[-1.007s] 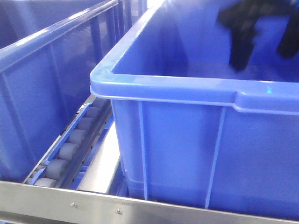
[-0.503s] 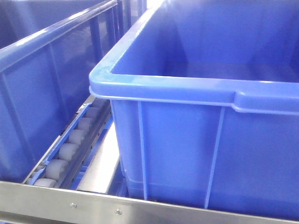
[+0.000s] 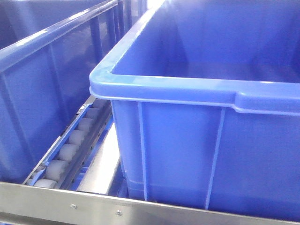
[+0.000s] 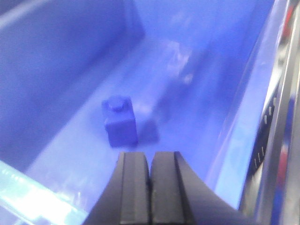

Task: Pick and sort blue part to right shelf
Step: 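Lower the right gripper into the bin and release its bottle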

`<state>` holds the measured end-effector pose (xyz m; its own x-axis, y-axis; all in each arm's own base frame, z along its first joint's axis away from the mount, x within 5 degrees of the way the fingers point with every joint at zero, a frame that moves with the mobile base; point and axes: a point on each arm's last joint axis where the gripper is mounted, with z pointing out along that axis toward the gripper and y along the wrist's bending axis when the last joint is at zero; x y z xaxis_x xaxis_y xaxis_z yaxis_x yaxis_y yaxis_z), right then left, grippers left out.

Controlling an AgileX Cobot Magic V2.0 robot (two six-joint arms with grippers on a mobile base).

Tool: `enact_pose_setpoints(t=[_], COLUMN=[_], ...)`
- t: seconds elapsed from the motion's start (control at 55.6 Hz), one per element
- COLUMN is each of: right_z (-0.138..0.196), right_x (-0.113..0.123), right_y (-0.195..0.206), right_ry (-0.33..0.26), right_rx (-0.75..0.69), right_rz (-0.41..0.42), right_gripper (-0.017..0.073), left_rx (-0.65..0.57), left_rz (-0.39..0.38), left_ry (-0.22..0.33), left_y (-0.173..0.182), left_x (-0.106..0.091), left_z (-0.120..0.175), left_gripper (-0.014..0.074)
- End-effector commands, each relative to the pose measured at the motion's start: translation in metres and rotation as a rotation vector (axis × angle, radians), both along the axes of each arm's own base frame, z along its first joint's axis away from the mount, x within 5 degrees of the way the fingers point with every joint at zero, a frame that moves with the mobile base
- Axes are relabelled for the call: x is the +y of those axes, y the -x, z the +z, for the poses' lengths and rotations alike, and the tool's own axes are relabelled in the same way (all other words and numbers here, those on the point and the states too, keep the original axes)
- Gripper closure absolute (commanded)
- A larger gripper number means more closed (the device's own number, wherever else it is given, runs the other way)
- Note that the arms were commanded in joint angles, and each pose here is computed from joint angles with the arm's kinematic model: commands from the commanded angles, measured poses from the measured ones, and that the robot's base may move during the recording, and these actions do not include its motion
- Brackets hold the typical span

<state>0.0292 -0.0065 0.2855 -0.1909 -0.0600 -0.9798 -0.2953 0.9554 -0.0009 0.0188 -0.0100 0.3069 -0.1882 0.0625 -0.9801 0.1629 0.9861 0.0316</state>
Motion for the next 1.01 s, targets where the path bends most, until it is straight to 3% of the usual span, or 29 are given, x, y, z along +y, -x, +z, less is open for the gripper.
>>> enact_pose_setpoints(t=[0.0,0.701,0.989], right_z=[0.017,0.016,0.016], right_x=[0.000,-0.001,-0.001], right_y=[0.002,0.002,0.002], right_ry=[-0.008,-0.004,-0.004], right_rx=[-0.169,-0.163,-0.162], right_rz=[0.021,0.017,0.017], right_gripper=[0.0501,0.0501,0.0501], left_rx=[-0.089,-0.091,-0.387], left_rz=[-0.003,0.015,0.093], left_ry=[0.023,0.022,0.012], left_y=[0.000,-0.003,-0.024], left_x=[0.000,0.000,0.007], left_z=[0.015,0.006,-0.053], left_gripper=[0.0471,0.0471,0.0470])
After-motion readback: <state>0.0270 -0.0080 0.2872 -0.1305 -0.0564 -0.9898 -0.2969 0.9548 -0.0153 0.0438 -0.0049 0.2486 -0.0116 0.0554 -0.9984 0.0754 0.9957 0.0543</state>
